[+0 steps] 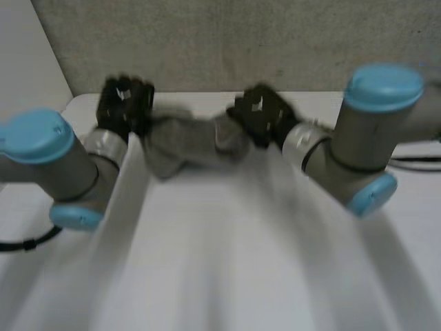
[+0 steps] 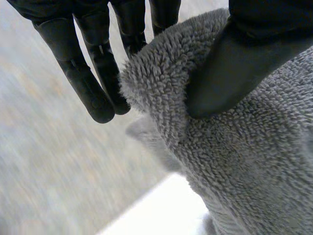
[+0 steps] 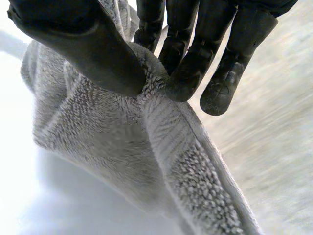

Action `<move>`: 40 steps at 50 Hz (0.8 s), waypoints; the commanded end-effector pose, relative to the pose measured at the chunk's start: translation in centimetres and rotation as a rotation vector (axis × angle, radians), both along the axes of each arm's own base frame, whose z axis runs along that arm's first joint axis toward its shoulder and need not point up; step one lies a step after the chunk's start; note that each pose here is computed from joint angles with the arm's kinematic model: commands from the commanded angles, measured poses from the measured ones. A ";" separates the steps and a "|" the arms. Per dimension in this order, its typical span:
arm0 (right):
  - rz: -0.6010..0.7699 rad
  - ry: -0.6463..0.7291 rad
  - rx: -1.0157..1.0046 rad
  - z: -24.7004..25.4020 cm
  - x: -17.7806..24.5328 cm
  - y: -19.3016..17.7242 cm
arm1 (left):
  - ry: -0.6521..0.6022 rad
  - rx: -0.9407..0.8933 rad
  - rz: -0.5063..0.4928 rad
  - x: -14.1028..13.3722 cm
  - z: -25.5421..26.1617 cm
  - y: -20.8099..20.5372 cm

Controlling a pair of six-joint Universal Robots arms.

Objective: Fold the towel.

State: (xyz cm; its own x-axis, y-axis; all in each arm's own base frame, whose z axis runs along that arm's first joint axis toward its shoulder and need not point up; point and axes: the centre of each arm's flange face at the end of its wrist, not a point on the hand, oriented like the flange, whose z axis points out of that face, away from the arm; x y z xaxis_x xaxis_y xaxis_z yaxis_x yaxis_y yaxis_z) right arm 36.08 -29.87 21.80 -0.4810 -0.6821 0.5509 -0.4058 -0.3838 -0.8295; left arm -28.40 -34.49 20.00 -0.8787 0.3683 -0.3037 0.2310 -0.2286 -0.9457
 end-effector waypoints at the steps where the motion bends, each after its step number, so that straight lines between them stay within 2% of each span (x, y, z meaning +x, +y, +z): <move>1: -0.036 0.120 0.093 -5.1 -1.0 1.2 | -0.217 0.127 0.045 1.9 -5.0 1.1; 3: -0.082 0.150 0.102 -5.6 -1.7 1.1 | -0.272 0.181 0.041 2.4 -5.8 2.2; 6: -0.115 0.149 0.092 -4.9 -2.3 1.2 | -0.284 0.219 0.041 2.8 -5.5 3.1; 17: -0.127 0.117 0.049 -0.9 -3.5 3.2 | -0.259 0.236 0.023 3.3 -2.8 6.4; 27: -0.112 0.268 0.281 -2.5 -5.5 6.9 | -0.262 0.300 -0.001 4.4 -3.3 10.8; 37: -0.153 0.238 0.250 -3.4 -6.3 5.7 | -0.243 0.233 -0.005 4.4 -1.6 10.1; 40: -0.167 0.225 0.234 -3.8 -6.6 5.1 | -0.231 0.201 -0.041 4.1 -0.8 9.5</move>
State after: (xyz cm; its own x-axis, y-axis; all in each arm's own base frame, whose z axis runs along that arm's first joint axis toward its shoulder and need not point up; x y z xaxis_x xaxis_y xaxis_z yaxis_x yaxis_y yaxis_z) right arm 29.93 -23.69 18.51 -0.4520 -0.7557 0.4739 -0.6434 -0.0918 -0.7600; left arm -24.01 -23.94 17.64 -0.7838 0.4705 -0.4054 0.4638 0.0093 -0.8859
